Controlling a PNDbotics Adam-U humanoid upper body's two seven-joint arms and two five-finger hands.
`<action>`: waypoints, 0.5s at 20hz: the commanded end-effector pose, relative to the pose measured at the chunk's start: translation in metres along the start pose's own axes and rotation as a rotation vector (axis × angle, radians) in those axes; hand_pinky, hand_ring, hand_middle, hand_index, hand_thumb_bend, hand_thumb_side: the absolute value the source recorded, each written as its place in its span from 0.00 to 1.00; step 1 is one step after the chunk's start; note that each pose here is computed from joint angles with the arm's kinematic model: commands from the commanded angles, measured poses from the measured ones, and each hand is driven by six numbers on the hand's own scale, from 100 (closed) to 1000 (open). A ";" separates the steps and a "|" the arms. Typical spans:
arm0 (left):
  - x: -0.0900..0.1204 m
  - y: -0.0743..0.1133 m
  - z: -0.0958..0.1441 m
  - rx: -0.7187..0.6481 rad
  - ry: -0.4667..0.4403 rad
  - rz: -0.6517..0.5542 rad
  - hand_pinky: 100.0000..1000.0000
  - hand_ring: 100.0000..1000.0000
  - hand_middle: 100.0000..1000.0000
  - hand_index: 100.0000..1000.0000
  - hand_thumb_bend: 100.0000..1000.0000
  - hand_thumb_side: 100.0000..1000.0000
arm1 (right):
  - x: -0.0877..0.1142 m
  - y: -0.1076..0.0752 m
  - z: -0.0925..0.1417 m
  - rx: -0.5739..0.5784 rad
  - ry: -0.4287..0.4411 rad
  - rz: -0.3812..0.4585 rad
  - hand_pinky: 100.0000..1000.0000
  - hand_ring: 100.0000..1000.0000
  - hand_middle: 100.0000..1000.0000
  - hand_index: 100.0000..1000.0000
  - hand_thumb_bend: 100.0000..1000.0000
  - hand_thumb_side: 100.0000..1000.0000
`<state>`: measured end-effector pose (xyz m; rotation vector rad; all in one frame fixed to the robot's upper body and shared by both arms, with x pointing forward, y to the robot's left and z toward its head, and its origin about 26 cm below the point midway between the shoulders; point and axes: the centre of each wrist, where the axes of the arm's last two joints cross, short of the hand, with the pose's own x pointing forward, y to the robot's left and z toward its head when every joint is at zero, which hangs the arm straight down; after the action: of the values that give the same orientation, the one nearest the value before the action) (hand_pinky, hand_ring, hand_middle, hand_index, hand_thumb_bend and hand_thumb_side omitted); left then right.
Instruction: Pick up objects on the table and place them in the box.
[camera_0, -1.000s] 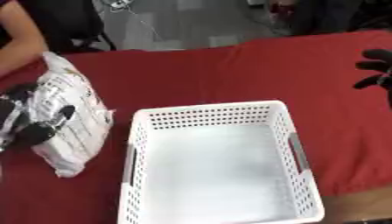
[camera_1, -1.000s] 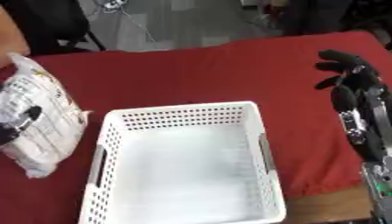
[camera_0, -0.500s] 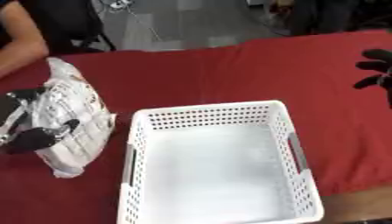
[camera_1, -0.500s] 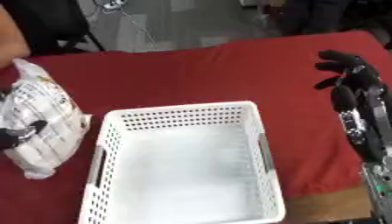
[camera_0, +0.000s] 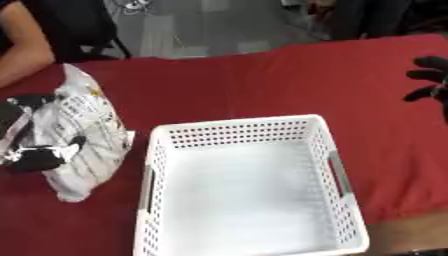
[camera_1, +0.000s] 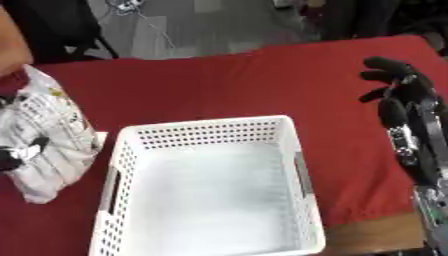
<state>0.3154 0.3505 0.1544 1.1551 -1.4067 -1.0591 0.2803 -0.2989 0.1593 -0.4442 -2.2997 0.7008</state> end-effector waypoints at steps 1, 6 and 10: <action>0.000 0.012 -0.001 0.032 -0.017 -0.025 0.27 0.03 0.00 0.05 0.00 0.23 | 0.004 -0.005 -0.003 0.002 -0.020 0.013 0.54 0.75 0.78 0.88 0.33 0.92; 0.000 0.013 -0.001 0.035 -0.021 -0.025 0.27 0.03 0.00 0.05 0.00 0.23 | 0.004 -0.005 -0.003 0.001 -0.020 0.014 0.53 0.75 0.78 0.88 0.33 0.92; 0.001 0.019 -0.001 0.060 -0.028 -0.033 0.26 0.02 0.00 0.05 0.00 0.24 | 0.004 -0.005 -0.003 0.001 -0.018 0.014 0.54 0.75 0.78 0.88 0.32 0.92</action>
<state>0.3152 0.3498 0.1568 1.1602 -1.4279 -1.0565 0.2803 -0.2989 0.1593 -0.4442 -2.2997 0.7007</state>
